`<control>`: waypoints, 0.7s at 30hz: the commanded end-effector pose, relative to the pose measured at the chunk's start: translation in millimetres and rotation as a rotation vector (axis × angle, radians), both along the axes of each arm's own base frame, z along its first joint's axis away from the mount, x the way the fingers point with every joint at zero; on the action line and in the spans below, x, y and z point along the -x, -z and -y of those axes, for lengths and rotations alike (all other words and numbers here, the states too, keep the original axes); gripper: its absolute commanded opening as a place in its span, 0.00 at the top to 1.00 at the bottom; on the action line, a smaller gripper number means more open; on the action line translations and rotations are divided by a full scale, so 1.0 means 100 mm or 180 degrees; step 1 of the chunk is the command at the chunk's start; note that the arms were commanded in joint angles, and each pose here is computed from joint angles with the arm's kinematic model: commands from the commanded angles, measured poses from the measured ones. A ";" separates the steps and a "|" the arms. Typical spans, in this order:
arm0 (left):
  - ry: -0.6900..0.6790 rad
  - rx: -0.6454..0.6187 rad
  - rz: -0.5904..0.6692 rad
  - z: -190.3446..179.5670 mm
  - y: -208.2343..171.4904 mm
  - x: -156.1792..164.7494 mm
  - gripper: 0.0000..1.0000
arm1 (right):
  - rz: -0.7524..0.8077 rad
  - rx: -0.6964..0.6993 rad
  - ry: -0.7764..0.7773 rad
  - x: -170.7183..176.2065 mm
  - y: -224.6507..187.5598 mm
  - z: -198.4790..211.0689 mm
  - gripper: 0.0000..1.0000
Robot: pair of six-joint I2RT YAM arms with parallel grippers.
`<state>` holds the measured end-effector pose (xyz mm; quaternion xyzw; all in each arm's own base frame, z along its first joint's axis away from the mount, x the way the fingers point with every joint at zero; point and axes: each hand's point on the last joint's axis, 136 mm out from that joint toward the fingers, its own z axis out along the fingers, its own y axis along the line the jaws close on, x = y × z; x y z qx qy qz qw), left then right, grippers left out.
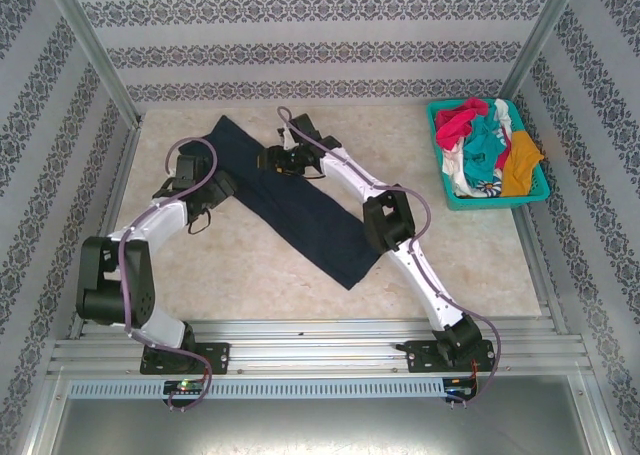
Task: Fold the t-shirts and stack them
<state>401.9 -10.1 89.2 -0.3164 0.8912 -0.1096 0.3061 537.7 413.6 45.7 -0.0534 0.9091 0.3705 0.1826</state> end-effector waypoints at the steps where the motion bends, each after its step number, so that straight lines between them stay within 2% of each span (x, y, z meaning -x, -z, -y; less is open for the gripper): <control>1: 0.0135 0.0177 0.0102 0.18 -0.04 -0.15 0.00 | -0.0197 0.0533 0.0544 -0.13 0.20 0.70 0.32; 7: 0.0433 0.0133 -0.0010 0.42 0.03 -0.22 0.00 | -0.0186 0.0845 0.0939 -0.23 0.14 1.47 0.31; 12: 0.1083 0.0027 0.0022 0.92 0.03 -0.29 0.00 | -0.0221 0.0880 0.1308 -0.25 0.11 1.99 0.31; 14: 0.1544 -0.0030 0.0198 1.25 -0.05 -0.30 0.00 | -0.0226 0.0819 0.1367 -0.27 0.09 2.10 0.31; 17: 0.2404 0.0047 0.0691 1.88 -0.23 -0.24 0.00 | -0.0142 0.0658 0.1353 -0.33 -0.02 2.14 0.30; 19: 0.3154 -0.0195 0.1054 2.33 -0.35 -0.09 0.00 | -0.0077 0.0610 0.1328 -0.37 -0.10 2.17 0.30; 21: 0.3851 -0.0618 0.1301 2.73 -0.41 0.12 0.00 | -0.0081 0.0574 0.1331 -0.38 -0.14 2.23 0.30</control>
